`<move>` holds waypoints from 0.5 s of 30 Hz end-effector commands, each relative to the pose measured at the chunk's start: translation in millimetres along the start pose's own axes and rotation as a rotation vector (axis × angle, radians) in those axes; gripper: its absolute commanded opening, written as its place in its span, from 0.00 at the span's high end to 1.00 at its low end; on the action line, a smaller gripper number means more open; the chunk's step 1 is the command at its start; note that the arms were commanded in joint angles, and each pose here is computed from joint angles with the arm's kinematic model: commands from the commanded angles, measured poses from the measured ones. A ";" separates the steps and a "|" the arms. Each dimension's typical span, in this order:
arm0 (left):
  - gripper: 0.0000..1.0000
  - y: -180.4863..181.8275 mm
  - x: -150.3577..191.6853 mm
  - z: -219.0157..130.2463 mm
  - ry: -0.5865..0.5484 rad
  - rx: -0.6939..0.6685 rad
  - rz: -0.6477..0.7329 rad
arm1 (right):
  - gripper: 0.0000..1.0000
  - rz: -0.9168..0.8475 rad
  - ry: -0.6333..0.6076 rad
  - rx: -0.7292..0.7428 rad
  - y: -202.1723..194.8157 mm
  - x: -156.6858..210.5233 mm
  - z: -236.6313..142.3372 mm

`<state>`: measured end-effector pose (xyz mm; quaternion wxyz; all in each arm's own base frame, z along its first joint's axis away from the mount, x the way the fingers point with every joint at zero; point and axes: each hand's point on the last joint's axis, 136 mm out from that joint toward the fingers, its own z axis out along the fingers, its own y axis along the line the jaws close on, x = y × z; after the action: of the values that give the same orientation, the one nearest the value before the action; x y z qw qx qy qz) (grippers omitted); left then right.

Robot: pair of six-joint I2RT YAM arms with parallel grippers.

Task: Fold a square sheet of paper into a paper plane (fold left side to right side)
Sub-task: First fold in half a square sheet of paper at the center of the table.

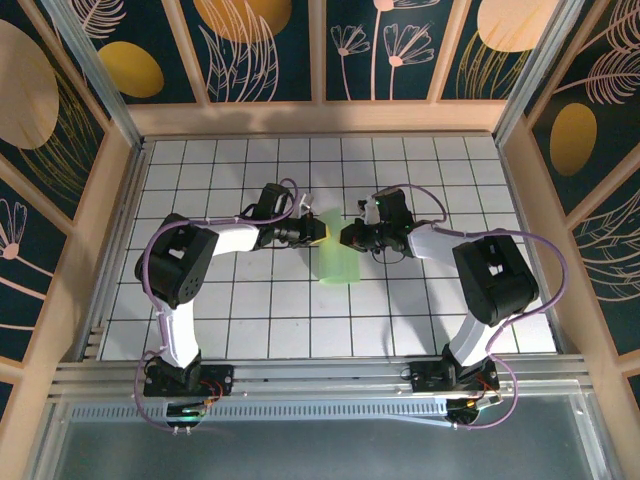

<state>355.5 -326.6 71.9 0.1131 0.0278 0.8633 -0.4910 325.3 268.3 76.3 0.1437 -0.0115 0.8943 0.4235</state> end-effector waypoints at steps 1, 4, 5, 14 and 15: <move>0.82 -22.6 -12.2 -14.1 -0.066 0.006 0.053 | 1.00 0.006 -0.001 0.068 -12.0 0.5 1.9; 0.74 -24.2 -19.2 -25.4 -0.127 -0.042 0.075 | 1.00 0.022 -0.005 0.120 -22.3 2.4 0.2; 0.69 -22.8 -22.2 -29.6 -0.150 -0.067 0.083 | 1.00 0.024 -0.008 0.136 -24.9 2.0 -0.5; 0.56 3.5 -15.8 -31.7 -0.154 -0.184 0.053 | 1.00 0.034 -0.020 0.218 -38.9 4.3 -6.2; 0.56 6.6 -12.9 -29.5 -0.142 -0.187 0.048 | 1.00 0.034 -0.023 0.222 -39.4 3.4 -6.7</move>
<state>375.0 -302.2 110.2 0.2154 0.0065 0.8750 -0.4336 324.6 243.7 49.9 0.1390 0.0290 0.9273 0.3464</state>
